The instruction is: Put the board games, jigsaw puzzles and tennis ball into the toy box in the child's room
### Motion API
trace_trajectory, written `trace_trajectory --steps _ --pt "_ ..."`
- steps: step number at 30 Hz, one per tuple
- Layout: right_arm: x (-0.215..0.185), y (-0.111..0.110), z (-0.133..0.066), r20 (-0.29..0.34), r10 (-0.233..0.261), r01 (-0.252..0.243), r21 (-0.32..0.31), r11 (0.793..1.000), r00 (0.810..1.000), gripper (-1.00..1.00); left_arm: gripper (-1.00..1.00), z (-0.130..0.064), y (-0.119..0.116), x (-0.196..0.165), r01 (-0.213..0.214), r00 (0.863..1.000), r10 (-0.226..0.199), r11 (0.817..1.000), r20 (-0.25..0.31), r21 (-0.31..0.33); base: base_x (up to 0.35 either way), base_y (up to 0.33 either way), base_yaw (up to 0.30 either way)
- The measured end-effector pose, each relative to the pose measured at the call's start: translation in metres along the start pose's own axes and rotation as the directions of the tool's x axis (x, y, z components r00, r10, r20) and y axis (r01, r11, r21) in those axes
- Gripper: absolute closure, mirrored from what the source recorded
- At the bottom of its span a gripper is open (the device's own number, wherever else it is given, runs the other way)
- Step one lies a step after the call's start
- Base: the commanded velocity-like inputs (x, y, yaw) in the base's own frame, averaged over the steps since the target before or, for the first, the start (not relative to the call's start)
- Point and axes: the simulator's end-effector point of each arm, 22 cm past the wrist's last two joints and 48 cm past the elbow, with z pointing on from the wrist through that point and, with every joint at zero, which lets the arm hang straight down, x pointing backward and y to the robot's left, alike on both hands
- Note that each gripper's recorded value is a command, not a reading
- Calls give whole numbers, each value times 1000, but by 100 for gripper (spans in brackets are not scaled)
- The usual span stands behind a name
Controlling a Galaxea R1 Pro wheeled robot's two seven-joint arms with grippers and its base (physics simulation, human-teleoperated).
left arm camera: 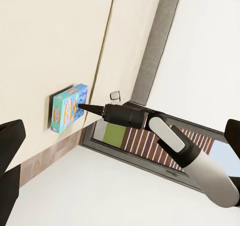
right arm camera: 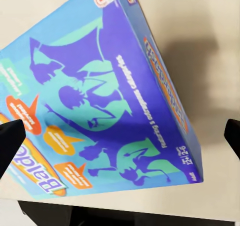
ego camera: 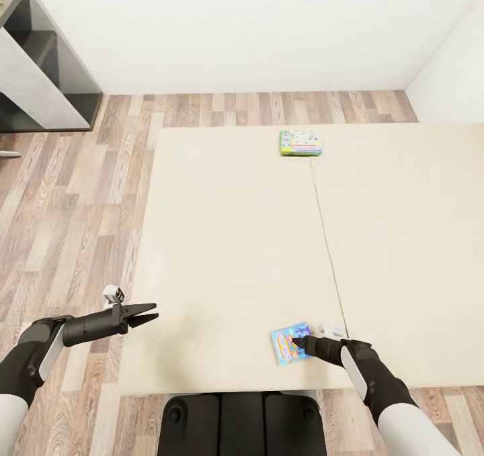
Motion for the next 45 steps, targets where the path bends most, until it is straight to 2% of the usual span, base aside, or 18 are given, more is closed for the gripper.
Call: trace_trajectory --steps 33,45 --pt "0 0 0 0 1 -1 -2 1000 1000 -100 -100 0 0 0 0 1000 0 1000 2 0 0 16 0" --pt "4 7 2 -13 -36 36 -6 999 999 -100 -100 -1 0 0 0 1000 0 1000 2 0 0 0 0"
